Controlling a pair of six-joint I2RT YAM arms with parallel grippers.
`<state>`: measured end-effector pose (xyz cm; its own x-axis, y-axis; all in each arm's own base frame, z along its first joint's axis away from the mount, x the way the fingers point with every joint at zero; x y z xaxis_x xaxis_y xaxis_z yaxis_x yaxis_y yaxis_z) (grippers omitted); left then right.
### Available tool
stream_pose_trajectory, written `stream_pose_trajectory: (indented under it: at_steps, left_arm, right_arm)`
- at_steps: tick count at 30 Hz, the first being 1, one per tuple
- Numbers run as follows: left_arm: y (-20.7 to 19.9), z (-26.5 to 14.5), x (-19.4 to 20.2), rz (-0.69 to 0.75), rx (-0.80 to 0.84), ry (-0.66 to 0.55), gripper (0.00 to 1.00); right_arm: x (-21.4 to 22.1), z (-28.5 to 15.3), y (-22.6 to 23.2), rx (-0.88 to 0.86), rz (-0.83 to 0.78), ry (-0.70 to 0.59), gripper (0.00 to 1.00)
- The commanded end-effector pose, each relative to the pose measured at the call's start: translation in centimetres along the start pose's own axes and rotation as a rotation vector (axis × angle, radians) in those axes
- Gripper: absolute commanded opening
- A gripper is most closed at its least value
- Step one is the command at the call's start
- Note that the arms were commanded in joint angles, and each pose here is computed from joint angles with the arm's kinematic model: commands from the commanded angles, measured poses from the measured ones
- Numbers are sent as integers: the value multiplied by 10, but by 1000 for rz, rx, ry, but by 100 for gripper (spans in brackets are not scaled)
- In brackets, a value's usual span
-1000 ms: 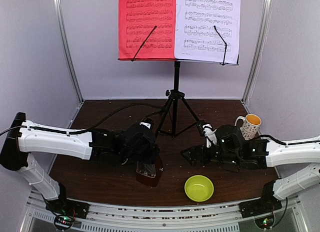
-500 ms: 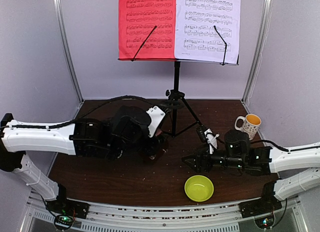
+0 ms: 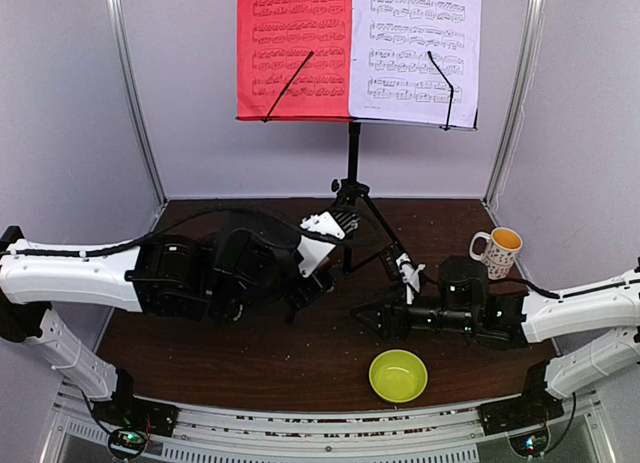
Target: Set up the instrument practice props
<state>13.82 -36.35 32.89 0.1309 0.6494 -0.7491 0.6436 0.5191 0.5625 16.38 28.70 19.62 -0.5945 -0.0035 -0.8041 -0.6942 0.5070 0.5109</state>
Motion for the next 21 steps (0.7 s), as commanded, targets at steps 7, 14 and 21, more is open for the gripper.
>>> stream_pose_trajectory:
  at_steps: [7, 14, 21]
  left_arm:
    - [40, -24, -43, -206, -90, -179, 0]
    - [42, -27, -44, -243, -83, -204, 0]
    - [43, -31, -45, -254, -71, -225, 0]
  right_arm:
    - [-28, 13, 21, -126, 67, -119, 52]
    - [-30, 20, 23, -136, 88, -120, 49]
    - [-37, 20, 24, -130, 96, -147, 48]
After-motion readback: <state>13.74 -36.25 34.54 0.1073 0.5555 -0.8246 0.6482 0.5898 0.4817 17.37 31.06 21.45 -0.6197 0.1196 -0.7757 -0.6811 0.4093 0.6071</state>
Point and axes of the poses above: each gripper's point midway between its finger pads, its own z axis out along the fingers, its own y axis along the line the jaws close on, x = y × z, the point moved 6 cm from there along -z, back along the fingers, and after that the axes turned 9 degrees about z, right-handed, at the moved point
